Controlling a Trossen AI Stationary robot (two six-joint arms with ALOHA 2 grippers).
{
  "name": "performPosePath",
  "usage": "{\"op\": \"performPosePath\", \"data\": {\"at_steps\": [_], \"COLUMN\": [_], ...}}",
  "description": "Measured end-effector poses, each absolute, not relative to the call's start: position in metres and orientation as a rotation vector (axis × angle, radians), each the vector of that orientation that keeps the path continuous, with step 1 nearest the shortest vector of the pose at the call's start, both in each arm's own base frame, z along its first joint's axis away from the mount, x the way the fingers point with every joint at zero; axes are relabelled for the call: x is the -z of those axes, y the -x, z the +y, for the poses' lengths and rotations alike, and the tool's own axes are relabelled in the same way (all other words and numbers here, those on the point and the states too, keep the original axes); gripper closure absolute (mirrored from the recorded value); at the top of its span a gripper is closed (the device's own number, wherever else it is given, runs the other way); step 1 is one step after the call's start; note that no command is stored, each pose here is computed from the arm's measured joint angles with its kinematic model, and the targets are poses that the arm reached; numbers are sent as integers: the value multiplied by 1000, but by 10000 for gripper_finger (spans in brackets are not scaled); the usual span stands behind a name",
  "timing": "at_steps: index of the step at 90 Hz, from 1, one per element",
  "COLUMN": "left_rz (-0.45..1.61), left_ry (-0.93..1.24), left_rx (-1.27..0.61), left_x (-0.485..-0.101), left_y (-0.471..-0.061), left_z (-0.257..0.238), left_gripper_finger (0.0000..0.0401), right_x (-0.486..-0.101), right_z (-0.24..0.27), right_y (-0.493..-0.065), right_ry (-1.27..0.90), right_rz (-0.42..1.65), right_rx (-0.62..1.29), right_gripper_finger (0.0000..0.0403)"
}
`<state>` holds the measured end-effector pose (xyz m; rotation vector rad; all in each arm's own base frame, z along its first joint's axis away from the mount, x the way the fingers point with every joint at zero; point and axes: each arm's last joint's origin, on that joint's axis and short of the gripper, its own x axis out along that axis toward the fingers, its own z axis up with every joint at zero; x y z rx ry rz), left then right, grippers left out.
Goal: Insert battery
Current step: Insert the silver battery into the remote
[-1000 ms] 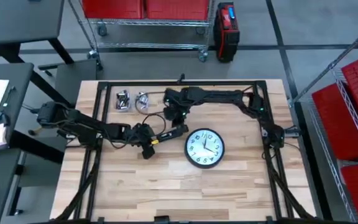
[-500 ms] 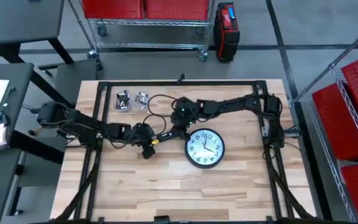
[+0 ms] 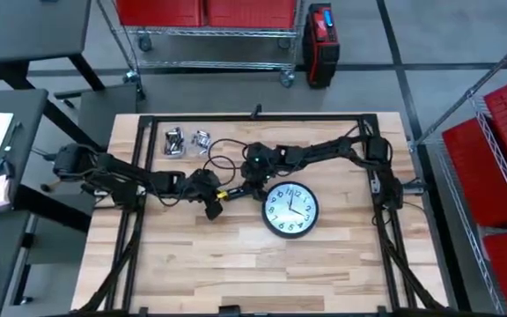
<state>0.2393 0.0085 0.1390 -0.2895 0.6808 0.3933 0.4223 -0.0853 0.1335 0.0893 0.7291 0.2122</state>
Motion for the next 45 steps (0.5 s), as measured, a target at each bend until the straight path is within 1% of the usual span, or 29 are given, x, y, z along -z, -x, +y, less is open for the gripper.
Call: {"op": "performPosePath", "data": {"at_steps": [35,45], "left_rz": [685,686], "left_ry": [274,272], "left_rx": [-388,-386], "left_x": [-139,-139], "left_y": [-239,-239], "left_z": [9,8], "left_gripper_finger": [398,398], "right_x": [-135,-126], "right_z": [-85,-85], "right_y": [-425,-429], "right_ry": [-64,-78], "right_rz": [701,691], "right_rx": [-206,-200], "right_gripper_finger": [403,403]}}
